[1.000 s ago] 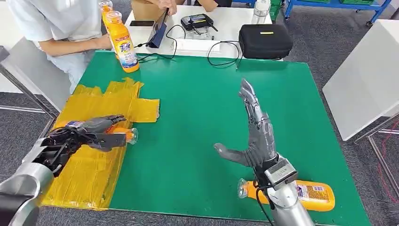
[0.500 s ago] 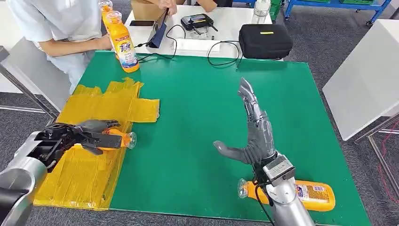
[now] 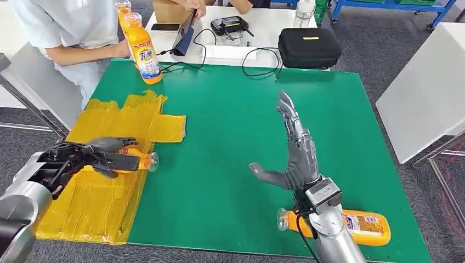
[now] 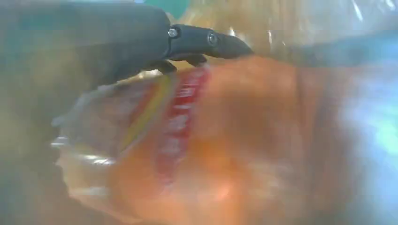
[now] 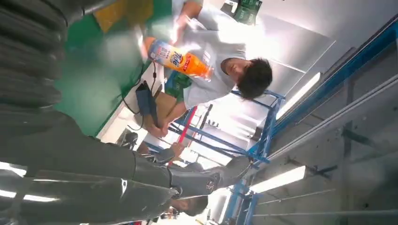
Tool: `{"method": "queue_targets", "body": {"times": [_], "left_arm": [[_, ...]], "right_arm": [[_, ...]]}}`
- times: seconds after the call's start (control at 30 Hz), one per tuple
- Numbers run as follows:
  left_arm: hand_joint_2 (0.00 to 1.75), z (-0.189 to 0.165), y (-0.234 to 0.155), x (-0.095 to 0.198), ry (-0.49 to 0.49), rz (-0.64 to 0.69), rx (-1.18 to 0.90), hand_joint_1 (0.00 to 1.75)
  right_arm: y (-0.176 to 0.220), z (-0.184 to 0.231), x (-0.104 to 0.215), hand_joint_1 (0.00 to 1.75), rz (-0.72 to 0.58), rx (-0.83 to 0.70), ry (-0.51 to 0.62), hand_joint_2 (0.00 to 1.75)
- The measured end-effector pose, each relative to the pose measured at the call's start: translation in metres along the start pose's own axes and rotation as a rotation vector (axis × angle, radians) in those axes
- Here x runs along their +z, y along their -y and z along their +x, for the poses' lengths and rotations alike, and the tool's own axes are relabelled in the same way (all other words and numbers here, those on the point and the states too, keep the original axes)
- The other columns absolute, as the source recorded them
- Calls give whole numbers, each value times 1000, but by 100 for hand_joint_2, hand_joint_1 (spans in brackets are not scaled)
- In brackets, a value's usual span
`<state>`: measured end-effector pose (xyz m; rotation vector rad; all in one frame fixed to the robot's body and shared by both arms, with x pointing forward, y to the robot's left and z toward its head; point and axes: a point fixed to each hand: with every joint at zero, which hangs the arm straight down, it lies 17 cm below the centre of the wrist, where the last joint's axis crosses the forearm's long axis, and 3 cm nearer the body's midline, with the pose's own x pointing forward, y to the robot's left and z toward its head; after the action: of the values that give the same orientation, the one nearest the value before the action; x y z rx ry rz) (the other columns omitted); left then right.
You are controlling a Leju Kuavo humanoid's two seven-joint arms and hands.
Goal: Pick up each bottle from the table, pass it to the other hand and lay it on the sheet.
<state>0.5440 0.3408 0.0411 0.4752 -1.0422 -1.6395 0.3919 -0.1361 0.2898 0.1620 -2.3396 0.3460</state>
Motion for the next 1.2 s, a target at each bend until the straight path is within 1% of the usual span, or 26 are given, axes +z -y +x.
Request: {"method": "queue_targets", "body": {"times": [0.17, 0.3, 0.8, 1.07, 1.2], "left_arm": [[175, -5, -39, 7, 3, 36, -39, 0], [175, -6, -53, 9, 1, 51, -62, 0], [175, -5, -66, 11, 4, 54, -97, 0], [175, -3, -87, 15, 5, 46, -122, 0], [175, -1, -89, 15, 8, 47, -124, 0]], "right_arm": [[5, -4, 1, 0, -9, 7, -9, 175], [7, -5, 1, 0, -14, 11, -12, 175], [8, -8, 2, 0, -16, 13, -20, 175], [11, -12, 3, 0, -25, 16, -30, 175], [13, -13, 3, 0, -30, 17, -35, 175]]}}
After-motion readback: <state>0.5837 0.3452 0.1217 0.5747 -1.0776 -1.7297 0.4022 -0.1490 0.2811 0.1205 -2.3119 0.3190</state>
